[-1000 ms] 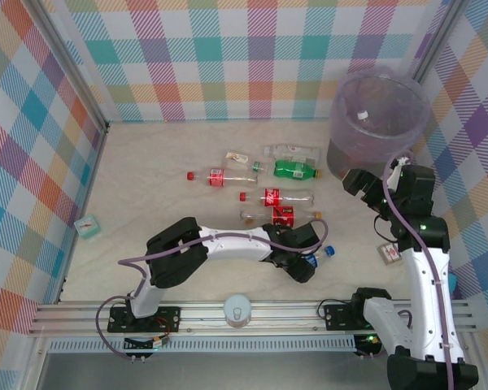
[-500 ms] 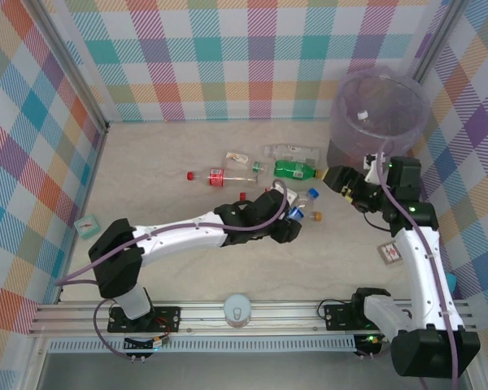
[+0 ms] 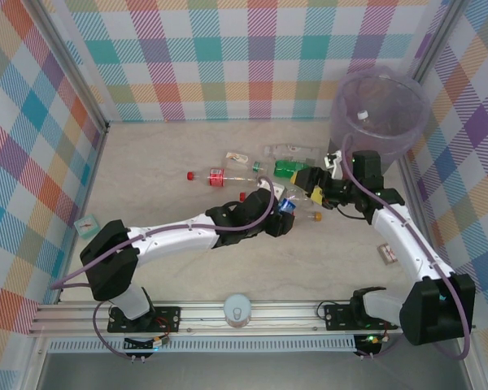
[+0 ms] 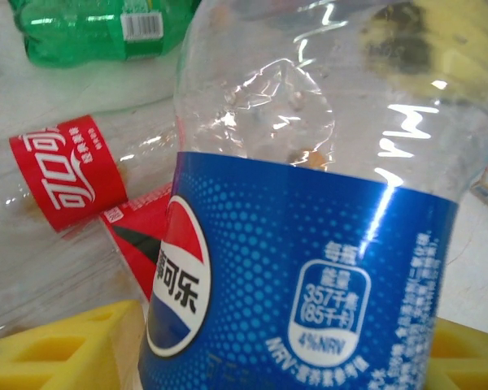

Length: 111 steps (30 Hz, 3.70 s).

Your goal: Put the plastic bottles in the bin

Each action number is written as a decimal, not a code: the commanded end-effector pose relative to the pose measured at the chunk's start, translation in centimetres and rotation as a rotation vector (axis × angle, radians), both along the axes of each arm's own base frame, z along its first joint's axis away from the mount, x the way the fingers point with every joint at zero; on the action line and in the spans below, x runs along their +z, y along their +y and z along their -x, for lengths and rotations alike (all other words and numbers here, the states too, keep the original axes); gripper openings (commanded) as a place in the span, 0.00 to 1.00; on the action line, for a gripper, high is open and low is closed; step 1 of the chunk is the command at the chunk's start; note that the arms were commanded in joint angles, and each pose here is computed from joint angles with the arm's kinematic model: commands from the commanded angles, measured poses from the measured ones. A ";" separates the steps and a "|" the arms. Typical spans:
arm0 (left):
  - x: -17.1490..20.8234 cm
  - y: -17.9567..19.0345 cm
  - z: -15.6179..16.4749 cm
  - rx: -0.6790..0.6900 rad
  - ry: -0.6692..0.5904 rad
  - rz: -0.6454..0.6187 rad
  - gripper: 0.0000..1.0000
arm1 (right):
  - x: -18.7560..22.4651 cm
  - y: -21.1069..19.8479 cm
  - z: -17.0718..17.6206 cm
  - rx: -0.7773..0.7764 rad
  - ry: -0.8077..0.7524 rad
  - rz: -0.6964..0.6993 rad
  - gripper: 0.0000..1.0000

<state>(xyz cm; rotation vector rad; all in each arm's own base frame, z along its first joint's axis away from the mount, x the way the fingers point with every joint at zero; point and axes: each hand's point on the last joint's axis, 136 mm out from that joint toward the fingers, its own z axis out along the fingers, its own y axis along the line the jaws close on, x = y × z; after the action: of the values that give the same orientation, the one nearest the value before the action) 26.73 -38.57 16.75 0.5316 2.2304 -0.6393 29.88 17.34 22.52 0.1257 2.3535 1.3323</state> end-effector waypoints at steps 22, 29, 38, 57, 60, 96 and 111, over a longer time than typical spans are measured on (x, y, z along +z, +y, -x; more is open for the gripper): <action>4.1 -1.8 -0.7 -0.015 -0.056 0.165 0.43 | -1.8 2.0 0.8 0.033 0.042 -0.050 0.72; 3.9 -1.4 -0.6 0.001 -0.053 0.176 0.54 | -2.1 1.5 1.0 0.010 0.046 -0.024 0.56; 3.6 -0.7 -1.1 0.044 -0.078 0.184 0.71 | -2.6 1.0 0.7 -0.031 0.046 0.006 0.35; 4.3 5.2 0.9 0.115 -0.107 0.147 1.00 | 13.1 -7.1 -5.8 -0.281 -0.445 0.555 0.28; 3.8 5.8 1.2 0.127 -0.097 0.139 1.00 | 18.3 -9.5 -7.6 -0.389 -0.591 0.651 0.28; 1.6 7.5 1.1 0.240 0.004 0.087 1.00 | 3.7 -19.8 -24.9 -0.452 -0.163 0.834 0.34; 1.3 7.1 0.8 0.238 0.001 0.047 1.00 | 6.6 -20.1 -22.6 -0.435 -0.215 0.877 0.78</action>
<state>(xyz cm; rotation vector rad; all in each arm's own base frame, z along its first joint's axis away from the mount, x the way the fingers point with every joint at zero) 25.26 -31.53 17.01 0.2467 2.2464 -0.5939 54.02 -2.69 24.87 0.2284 2.3891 0.0768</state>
